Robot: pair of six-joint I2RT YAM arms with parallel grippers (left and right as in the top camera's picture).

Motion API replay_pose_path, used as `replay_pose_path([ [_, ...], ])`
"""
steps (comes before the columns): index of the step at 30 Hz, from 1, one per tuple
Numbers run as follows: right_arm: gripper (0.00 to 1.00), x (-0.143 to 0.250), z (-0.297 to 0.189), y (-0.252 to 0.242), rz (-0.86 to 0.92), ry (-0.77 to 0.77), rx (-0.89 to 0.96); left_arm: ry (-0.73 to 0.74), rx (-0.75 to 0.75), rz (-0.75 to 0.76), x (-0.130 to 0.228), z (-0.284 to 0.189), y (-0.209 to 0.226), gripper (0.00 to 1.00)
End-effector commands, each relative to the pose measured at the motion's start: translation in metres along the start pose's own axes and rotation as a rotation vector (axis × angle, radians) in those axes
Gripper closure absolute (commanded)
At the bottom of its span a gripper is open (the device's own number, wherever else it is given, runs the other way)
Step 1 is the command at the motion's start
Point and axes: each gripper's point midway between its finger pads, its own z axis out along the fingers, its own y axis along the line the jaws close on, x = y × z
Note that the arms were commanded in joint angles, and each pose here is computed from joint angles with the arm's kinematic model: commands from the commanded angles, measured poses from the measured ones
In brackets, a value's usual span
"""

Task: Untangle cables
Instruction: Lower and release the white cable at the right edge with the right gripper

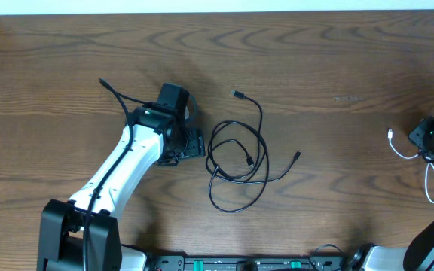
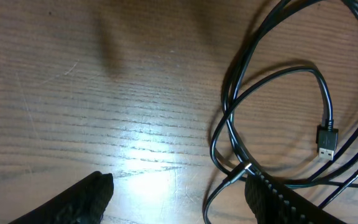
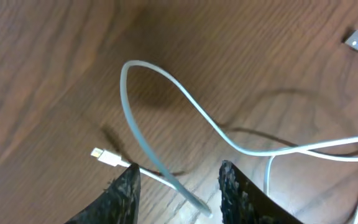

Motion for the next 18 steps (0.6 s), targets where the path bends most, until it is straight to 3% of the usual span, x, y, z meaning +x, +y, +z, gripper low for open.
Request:
replay_pose_path([
  [1,0.63,0.009,0.011,-0.005,-0.008,0.009,0.024,0.022,-0.002,-0.016,0.005,0.004,0.002,0.27],
  [3,0.68,0.011,0.015,-0.005,-0.009,0.013,0.025,0.023,-0.002,-0.016,0.005,0.004,0.003,0.27],
  [4,0.75,0.011,0.016,-0.005,-0.009,0.015,0.025,0.023,-0.002,-0.016,0.005,0.004,0.002,0.27],
  [6,0.96,0.011,0.016,-0.005,-0.008,0.013,0.021,0.023,-0.002,-0.016,0.005,0.004,0.003,0.27],
  [7,0.99,0.009,0.016,-0.003,-0.007,0.007,0.013,0.023,-0.002,-0.016,0.005,0.004,0.003,0.27],
  [11,0.99,-0.007,0.015,0.014,0.011,-0.044,-0.099,0.026,-0.004,-0.016,0.006,0.004,0.003,0.27],
  [18,0.99,-0.074,-0.012,0.022,0.312,-0.209,-0.363,0.040,-0.010,-0.019,0.009,0.004,0.004,0.27],
])
